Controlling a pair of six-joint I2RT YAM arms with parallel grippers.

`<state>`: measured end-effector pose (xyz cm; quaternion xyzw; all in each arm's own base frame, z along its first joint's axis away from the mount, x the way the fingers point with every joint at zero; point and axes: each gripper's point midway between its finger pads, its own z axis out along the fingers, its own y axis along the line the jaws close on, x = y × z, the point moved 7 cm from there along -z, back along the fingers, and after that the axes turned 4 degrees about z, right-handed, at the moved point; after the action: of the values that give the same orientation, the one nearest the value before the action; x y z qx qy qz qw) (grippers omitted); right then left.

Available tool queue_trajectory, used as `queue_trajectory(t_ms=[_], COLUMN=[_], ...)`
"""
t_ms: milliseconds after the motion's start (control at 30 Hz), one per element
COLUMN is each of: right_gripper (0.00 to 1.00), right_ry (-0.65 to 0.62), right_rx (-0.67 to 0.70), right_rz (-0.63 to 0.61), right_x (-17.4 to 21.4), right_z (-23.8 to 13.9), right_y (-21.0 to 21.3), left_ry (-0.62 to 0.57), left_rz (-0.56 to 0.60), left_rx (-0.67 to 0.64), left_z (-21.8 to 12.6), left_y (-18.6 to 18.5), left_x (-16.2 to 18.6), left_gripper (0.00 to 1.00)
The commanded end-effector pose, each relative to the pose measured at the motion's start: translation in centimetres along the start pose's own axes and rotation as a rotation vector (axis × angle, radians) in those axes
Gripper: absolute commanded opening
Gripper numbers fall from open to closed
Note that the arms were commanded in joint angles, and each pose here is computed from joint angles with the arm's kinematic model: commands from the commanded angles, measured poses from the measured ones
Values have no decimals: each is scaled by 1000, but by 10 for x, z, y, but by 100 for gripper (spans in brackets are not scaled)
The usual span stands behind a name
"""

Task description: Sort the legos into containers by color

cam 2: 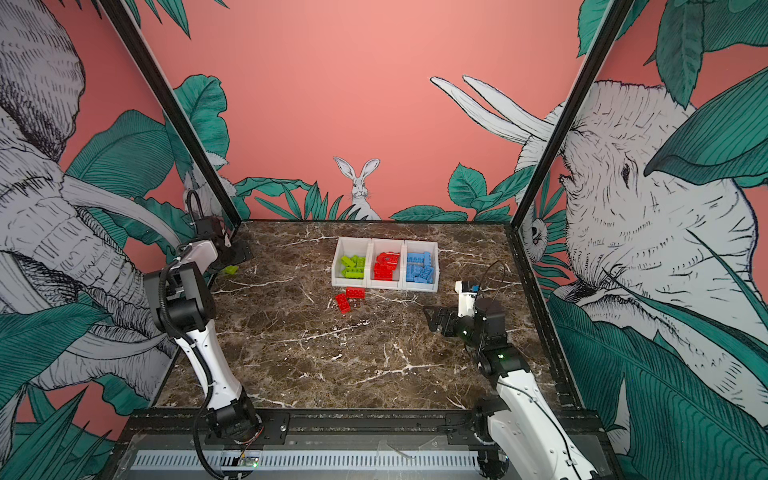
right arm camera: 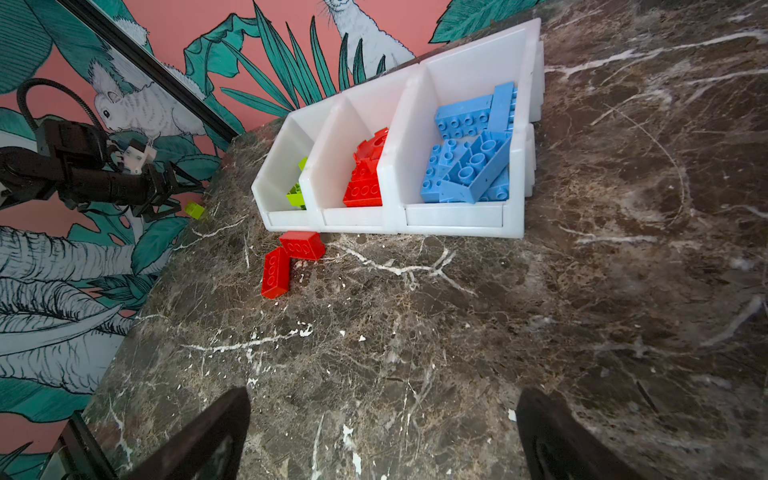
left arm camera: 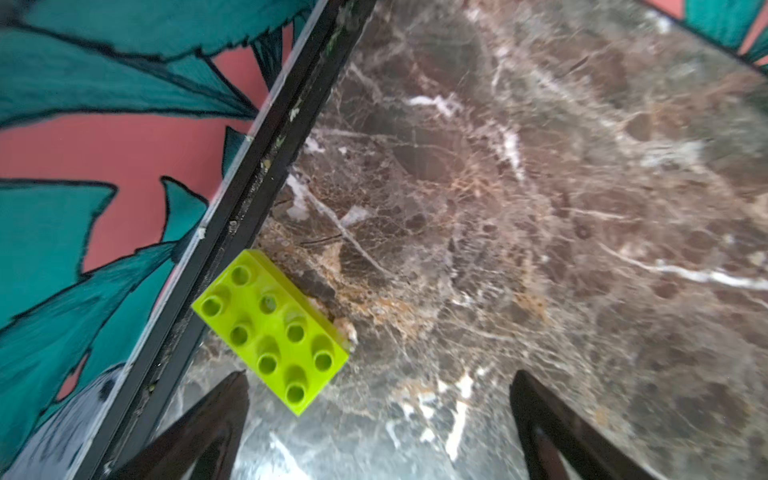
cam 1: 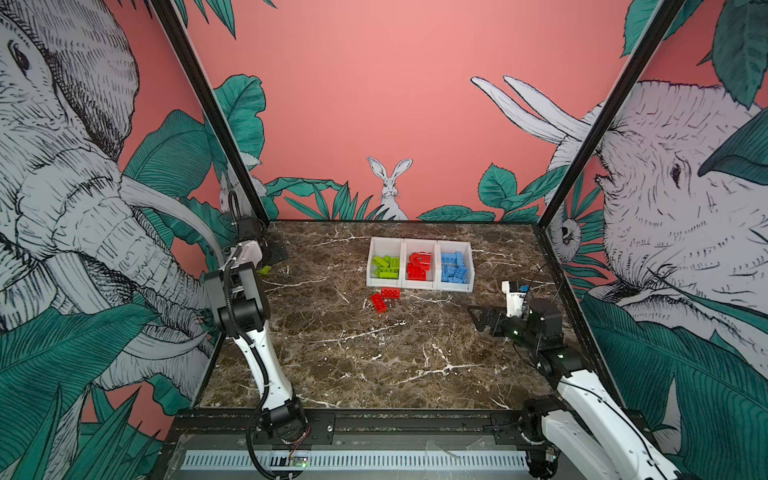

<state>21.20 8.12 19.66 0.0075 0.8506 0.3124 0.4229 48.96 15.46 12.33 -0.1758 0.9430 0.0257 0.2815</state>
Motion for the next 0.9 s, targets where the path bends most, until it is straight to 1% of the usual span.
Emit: queue_trajectory(t_ms=[0, 100, 167, 267, 367, 567, 667, 867], right_gripper=[98, 98, 98, 98, 98, 98, 98, 98], right_ry=[-3, 30, 73, 77, 65, 59, 69, 67], right_rx=[-7, 73, 96, 84, 72, 45, 46, 37], right_rz=[-46, -43, -83, -110, -119, -111, -115, -121], right_x=[-8, -8, -8, -13, -16, -17, -17, -19], right_z=[-4, -4, -5, -5, -3, 4, 7, 10], right_y=[7, 1, 3, 9, 11, 14, 14, 16], left_ry=[3, 5, -3, -1, 12, 33, 39, 53], left_rz=[6, -42, -85, -74, -67, -69, -67, 41], left_rx=[6, 25, 71, 110, 123, 185, 242, 274], left_z=[-5, 1, 6, 12, 18, 28, 31, 30], left_y=[6, 15, 22, 20, 19, 13, 2, -35], left_x=[-5, -5, -7, -10, -7, -10, -10, -17], left_gripper=[99, 99, 99, 99, 99, 99, 99, 98])
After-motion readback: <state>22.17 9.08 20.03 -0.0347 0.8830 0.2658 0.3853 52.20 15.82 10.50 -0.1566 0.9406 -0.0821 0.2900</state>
